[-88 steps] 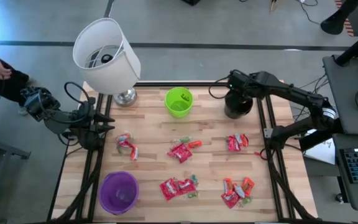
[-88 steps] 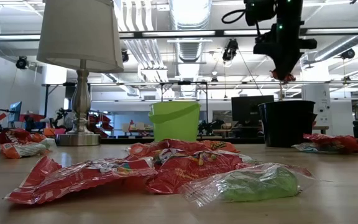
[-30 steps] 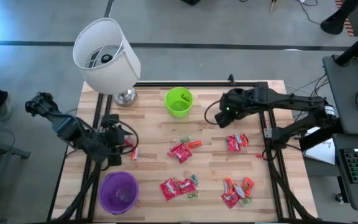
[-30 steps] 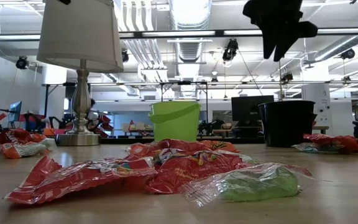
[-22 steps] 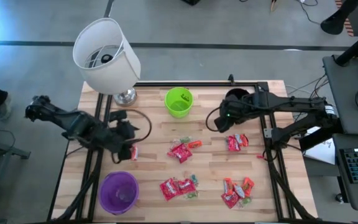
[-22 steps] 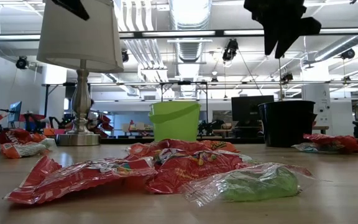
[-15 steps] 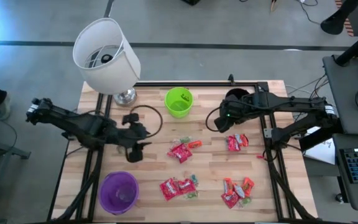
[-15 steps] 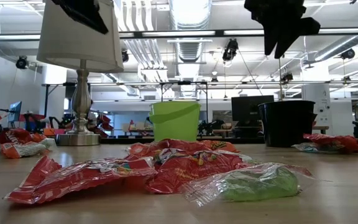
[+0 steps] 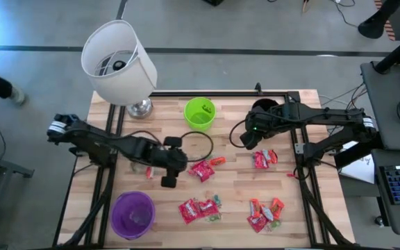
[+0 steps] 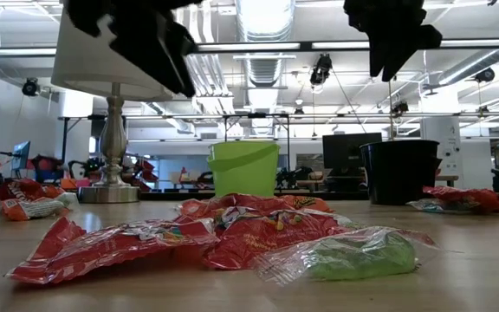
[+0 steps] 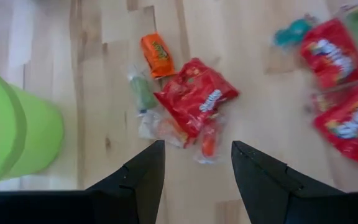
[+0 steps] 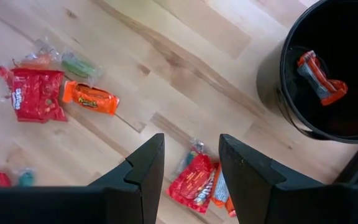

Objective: Sort candy
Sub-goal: Put the red candy into the green bucket

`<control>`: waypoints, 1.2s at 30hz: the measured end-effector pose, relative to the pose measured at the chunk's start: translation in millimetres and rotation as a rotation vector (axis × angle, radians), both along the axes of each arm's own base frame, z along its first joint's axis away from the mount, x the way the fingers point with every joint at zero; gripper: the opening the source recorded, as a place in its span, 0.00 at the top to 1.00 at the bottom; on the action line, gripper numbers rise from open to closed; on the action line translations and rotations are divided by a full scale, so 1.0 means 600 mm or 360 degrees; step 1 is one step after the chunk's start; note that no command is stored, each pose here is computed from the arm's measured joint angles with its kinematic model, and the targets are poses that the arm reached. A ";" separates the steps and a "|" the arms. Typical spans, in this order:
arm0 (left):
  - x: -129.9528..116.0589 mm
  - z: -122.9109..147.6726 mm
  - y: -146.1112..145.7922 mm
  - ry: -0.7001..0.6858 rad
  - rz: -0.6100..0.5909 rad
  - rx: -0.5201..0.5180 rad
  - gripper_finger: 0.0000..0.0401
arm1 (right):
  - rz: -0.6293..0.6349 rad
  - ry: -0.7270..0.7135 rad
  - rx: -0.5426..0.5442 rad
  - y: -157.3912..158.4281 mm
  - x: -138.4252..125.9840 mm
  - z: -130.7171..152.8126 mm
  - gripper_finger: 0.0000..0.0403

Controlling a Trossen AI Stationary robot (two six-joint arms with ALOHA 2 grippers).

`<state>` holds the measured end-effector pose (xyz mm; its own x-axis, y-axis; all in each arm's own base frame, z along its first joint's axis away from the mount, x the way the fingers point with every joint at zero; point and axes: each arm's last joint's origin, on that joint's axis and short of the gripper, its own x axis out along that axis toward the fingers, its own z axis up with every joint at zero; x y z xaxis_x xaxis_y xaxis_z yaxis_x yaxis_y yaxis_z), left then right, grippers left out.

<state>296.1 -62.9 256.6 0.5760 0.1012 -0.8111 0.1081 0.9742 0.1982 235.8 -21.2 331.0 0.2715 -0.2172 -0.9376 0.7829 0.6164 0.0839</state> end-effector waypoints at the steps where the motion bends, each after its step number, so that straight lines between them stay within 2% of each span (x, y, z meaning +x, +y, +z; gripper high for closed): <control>1: 0.008 -0.002 0.002 0.0007 -0.0010 0.0008 0.58 | 0.0008 0.0002 -0.0002 0.000 0.000 0.000 0.64; 7: 0.051 -0.014 0.009 0.0066 -0.0115 0.0040 0.58 | 0.0032 0.0004 0.0019 0.001 0.000 0.000 0.64; 11: 0.075 -0.028 0.009 0.0122 -0.0254 -0.0056 0.58 | 0.0069 0.0013 0.0016 0.001 0.000 0.000 0.64; 14: 0.090 -0.039 0.010 0.0146 -0.0287 -0.0091 0.58 | 0.0094 0.0021 0.0009 0.001 -0.001 0.000 0.64; 26: 0.118 -0.084 0.012 0.0253 -0.0390 -0.0042 0.58 | 0.0099 0.0125 0.0024 0.003 -0.019 0.002 0.64; 36: 0.134 -0.115 0.011 0.0268 -0.0473 -0.0012 0.58 | -0.0018 -0.0049 0.0046 0.006 -0.068 0.037 0.64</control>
